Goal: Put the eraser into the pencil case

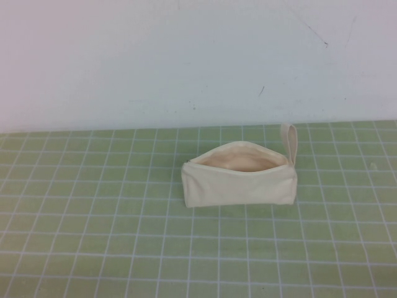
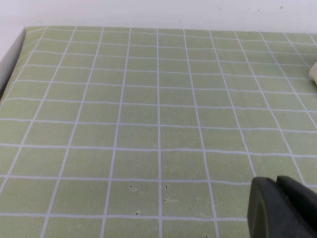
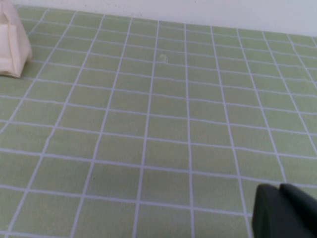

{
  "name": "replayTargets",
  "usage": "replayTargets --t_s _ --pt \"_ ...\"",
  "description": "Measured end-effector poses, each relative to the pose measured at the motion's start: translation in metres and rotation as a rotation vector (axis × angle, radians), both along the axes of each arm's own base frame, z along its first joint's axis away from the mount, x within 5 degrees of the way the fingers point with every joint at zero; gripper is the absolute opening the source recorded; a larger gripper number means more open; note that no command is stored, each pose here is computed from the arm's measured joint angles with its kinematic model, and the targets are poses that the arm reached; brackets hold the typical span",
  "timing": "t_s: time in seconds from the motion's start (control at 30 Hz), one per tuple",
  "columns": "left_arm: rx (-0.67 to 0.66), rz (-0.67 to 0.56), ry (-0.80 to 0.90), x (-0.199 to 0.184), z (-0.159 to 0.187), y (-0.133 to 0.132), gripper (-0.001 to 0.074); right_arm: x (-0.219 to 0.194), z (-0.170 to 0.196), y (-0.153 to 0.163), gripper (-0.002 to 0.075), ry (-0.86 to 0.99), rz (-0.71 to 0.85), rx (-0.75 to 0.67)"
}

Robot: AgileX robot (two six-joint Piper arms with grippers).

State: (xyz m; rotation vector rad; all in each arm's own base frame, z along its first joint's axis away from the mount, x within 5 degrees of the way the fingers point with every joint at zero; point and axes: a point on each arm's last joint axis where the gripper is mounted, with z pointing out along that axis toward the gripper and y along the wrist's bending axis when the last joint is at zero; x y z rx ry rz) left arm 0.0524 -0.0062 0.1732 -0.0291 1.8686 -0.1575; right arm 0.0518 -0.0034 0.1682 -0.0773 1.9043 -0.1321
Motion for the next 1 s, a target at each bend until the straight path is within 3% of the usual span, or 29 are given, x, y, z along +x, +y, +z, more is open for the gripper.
replayTargets --t_s 1.0 --pt "-0.002 0.011 0.0 0.0001 0.0 0.0005 -0.0001 -0.0001 -0.0002 -0.0001 -0.0001 0.002 0.0 -0.001"
